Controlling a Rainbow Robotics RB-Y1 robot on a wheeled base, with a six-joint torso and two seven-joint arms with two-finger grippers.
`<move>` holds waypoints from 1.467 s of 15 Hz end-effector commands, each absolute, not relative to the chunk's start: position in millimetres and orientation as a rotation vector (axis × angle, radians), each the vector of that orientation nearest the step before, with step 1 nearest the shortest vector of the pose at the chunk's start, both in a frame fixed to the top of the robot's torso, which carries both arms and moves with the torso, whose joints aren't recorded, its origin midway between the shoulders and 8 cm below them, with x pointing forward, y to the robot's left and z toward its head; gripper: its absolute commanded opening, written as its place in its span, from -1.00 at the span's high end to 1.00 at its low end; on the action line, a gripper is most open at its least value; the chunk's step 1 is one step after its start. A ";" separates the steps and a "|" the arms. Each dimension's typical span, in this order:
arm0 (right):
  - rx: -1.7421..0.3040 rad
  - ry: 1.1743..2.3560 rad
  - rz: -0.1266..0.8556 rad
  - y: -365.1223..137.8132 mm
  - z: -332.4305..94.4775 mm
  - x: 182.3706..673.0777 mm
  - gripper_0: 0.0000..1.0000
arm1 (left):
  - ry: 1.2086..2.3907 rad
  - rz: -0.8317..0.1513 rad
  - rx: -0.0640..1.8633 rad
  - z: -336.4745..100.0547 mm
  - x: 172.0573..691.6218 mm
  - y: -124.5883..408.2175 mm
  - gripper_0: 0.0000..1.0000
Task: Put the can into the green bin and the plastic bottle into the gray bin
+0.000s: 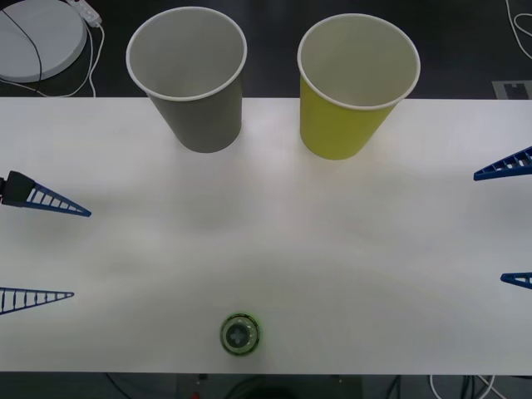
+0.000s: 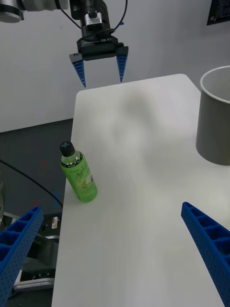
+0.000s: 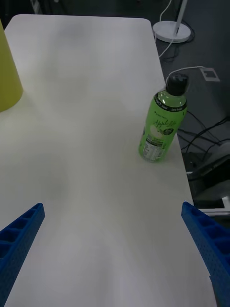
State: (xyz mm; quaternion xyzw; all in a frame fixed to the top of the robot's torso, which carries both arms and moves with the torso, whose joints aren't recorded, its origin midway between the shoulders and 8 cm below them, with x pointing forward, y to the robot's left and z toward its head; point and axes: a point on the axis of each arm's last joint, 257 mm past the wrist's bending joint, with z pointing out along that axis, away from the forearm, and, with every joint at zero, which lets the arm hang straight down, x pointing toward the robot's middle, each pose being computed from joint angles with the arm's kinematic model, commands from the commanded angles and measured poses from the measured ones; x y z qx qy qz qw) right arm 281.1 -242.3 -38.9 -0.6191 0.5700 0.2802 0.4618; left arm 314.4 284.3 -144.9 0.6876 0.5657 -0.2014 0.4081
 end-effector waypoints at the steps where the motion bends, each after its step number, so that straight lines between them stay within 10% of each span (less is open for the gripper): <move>1: -1.523 1.402 0.689 -242.4 -38.9 281.1 -1.00 | 1.406 -0.527 1.755 -154.7 308.0 296.0 -1.00; 22: -1.523 1.402 0.689 -242.4 -38.9 281.1 -1.00 | 1.321 -0.699 1.731 -240.9 281.0 238.4 -1.00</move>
